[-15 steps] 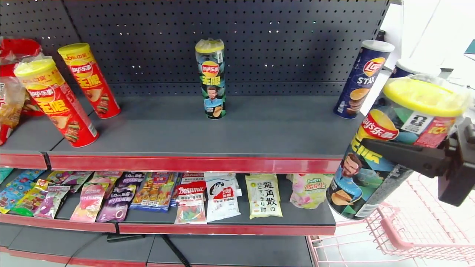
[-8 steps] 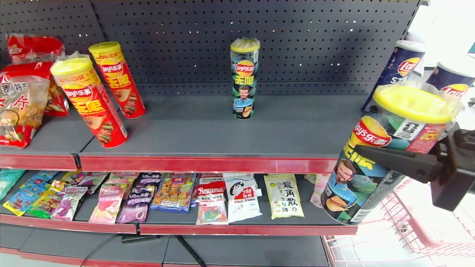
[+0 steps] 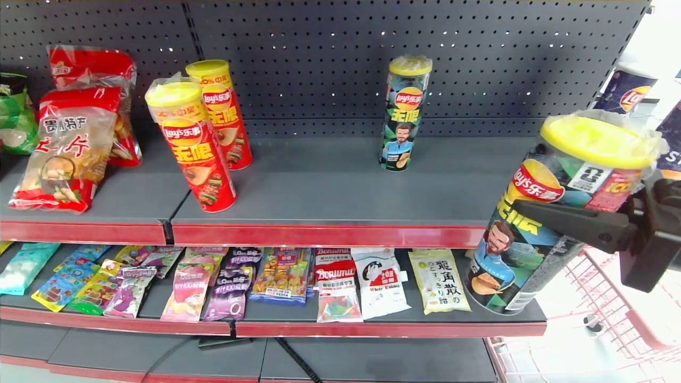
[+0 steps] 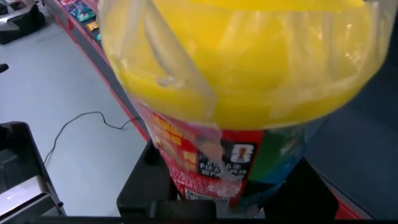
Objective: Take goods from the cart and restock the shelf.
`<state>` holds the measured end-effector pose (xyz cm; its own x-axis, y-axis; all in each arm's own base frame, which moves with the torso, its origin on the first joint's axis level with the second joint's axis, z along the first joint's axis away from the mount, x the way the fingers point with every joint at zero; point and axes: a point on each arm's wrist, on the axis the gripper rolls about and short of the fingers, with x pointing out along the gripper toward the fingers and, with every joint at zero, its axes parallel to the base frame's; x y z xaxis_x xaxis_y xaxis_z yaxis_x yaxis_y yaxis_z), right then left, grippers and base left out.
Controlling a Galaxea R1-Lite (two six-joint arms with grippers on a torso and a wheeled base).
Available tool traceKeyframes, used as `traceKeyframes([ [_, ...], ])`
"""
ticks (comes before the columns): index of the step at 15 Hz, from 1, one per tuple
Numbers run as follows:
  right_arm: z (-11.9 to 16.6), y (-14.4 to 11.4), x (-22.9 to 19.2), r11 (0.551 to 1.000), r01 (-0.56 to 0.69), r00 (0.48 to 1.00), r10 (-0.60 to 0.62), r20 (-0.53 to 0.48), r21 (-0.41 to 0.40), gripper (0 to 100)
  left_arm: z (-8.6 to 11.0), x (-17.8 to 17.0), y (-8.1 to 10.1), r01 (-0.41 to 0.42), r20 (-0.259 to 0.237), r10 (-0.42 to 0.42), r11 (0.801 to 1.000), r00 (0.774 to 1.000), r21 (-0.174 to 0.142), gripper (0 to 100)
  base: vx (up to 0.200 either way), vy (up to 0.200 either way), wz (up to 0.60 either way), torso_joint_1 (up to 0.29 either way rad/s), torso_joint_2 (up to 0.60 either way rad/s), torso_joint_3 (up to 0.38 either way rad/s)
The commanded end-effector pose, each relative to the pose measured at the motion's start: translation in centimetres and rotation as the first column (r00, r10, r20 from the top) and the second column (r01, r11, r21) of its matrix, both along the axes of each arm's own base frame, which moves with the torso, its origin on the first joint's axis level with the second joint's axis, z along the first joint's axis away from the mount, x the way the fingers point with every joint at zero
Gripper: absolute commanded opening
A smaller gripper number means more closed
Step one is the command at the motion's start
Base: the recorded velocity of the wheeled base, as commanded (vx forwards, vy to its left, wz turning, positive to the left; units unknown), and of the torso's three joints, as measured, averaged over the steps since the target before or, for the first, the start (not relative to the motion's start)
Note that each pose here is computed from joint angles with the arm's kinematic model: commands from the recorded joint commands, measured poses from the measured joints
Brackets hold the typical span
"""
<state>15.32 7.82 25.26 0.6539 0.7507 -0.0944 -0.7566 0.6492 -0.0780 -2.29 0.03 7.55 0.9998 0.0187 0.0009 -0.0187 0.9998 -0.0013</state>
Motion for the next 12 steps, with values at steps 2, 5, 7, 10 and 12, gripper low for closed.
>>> traceKeyframes([
  [2,0.12,-0.19,-0.19,1.000,0.005,1.000,-0.005,0.007,0.003,0,0.00,0.01,-0.01,-0.003,-0.001,0.003,1.000,1.000,0.000,100,0.000,0.000,0.00,0.000,0.00,0.000],
  [5,0.15,-0.18,-0.24,1.000,0.004,1.000,-0.004,0.010,0.003,0,0.00,0.01,-0.01,-0.003,-0.001,0.003,1.000,1.000,0.000,100,0.200,0.000,0.00,-0.002,0.00,0.004],
  [7,0.15,-0.21,-0.23,1.000,0.005,1.000,-0.005,0.010,0.003,0,0.00,0.01,0.00,-0.001,-0.001,0.001,1.000,1.000,0.000,100,0.200,0.000,0.00,-0.005,0.01,0.007],
  [10,0.17,-0.23,-0.26,1.000,0.007,1.000,-0.007,0.012,0.002,0,0.00,0.01,0.00,-0.001,-0.001,0.001,1.000,1.000,0.000,100,0.200,0.000,0.00,0.009,0.01,0.002],
  [12,0.17,-0.23,-0.26,1.000,0.007,1.000,-0.007,0.011,0.003,0,0.00,0.01,0.00,-0.003,-0.001,0.003,1.000,1.000,0.000,100,0.100,0.000,0.00,0.001,0.00,0.001],
])
